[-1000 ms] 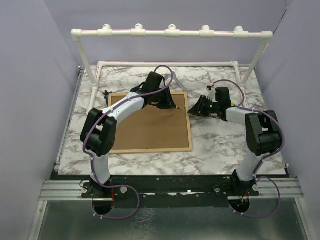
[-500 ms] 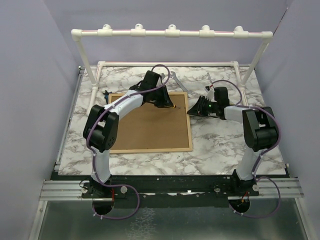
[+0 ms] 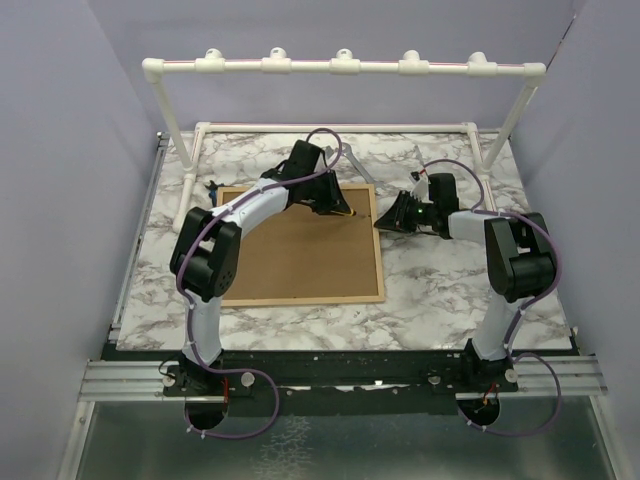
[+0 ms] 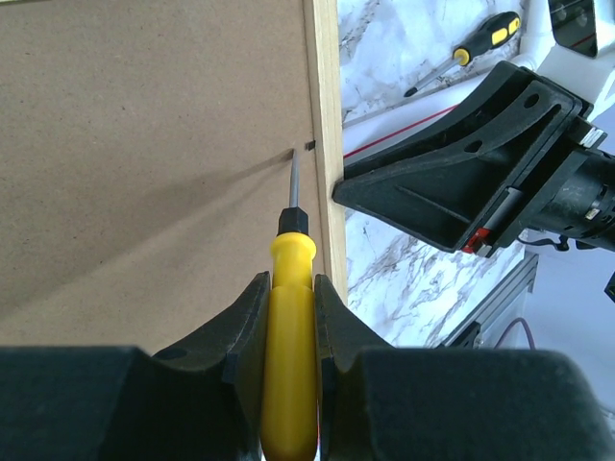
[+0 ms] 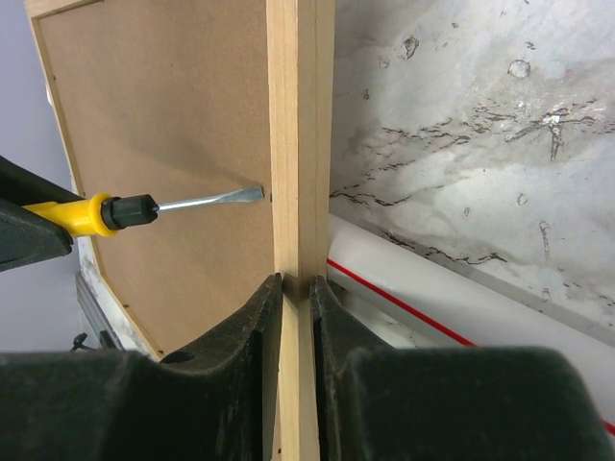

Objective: Take the photo out of the frame
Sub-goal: Release the photo frame item from the photo frame.

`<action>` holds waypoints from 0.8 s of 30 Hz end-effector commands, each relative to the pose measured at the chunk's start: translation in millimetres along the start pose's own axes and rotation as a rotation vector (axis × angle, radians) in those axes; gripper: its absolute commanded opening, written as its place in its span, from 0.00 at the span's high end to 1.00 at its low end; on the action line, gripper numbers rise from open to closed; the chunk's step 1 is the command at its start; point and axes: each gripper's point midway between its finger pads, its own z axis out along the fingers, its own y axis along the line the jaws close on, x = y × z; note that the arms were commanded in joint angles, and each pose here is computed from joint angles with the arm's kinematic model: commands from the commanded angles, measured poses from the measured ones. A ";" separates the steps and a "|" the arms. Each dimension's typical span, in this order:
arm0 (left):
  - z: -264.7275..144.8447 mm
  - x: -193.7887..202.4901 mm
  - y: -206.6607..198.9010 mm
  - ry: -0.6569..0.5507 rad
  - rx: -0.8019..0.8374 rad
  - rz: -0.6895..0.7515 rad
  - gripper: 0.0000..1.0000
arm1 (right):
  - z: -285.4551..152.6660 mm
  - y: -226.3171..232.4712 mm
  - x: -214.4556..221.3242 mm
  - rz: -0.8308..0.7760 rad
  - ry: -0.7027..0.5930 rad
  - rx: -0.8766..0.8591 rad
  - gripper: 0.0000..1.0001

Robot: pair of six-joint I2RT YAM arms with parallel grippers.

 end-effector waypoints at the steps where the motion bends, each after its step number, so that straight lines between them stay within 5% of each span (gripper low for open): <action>1: 4.3 0.4 -9.2 0.016 0.035 0.003 1.00 | 2.4 2.6 -4.1 -0.003 0.003 -0.036 0.79; 24: 13.5 1.2 -12.5 0.011 0.063 -0.007 1.00 | 3.5 2.9 -5.3 -0.003 0.009 -0.037 0.81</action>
